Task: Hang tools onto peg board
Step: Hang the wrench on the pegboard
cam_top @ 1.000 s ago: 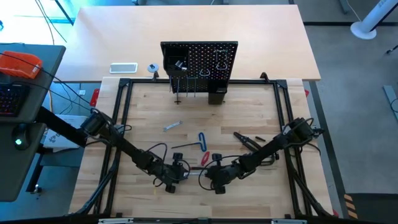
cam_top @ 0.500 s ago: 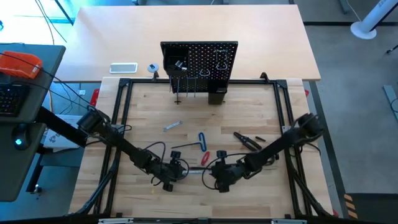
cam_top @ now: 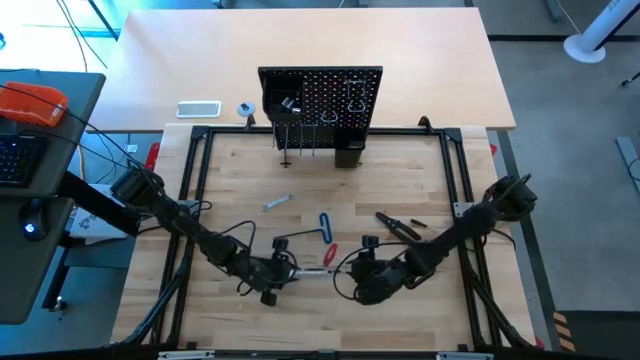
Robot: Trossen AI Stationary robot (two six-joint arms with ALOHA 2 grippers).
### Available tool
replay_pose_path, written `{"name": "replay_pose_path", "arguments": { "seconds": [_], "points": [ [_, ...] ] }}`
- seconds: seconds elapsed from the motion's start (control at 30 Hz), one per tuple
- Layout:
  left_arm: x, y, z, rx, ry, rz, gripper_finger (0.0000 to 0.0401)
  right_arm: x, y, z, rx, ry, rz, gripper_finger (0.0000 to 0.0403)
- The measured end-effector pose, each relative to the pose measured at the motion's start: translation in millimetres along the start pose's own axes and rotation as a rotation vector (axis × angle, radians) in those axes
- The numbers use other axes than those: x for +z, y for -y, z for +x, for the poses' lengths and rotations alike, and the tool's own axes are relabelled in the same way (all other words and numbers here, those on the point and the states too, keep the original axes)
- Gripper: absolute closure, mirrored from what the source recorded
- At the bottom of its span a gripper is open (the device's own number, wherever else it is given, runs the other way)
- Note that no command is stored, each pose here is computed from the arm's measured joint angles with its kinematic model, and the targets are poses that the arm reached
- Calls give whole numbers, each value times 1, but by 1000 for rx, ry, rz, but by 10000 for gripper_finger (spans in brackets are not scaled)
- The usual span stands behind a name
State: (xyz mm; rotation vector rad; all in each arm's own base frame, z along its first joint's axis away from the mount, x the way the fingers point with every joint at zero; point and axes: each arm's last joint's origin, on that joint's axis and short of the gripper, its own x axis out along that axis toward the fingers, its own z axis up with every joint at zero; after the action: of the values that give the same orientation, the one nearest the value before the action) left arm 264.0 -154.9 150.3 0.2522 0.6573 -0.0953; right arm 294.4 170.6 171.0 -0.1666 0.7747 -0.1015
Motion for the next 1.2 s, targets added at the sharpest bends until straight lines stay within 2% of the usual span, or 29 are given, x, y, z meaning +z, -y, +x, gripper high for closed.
{"name": "replay_pose_path", "arguments": {
  "seconds": [0.43,0.63,0.87,1.2],
  "points": [
    [14,-9,-17,96,73,2,294,-3,-4,-17,-43,-2,26,295],
    [19,-15,-27,194,95,9,294,-6,-3,-17,-60,-21,67,295],
    [24,-19,-35,298,124,31,294,-3,-3,-17,-98,31,104,295],
    [24,-20,-36,325,124,40,295,-1,-3,-17,-106,53,117,295]
  ]
}}
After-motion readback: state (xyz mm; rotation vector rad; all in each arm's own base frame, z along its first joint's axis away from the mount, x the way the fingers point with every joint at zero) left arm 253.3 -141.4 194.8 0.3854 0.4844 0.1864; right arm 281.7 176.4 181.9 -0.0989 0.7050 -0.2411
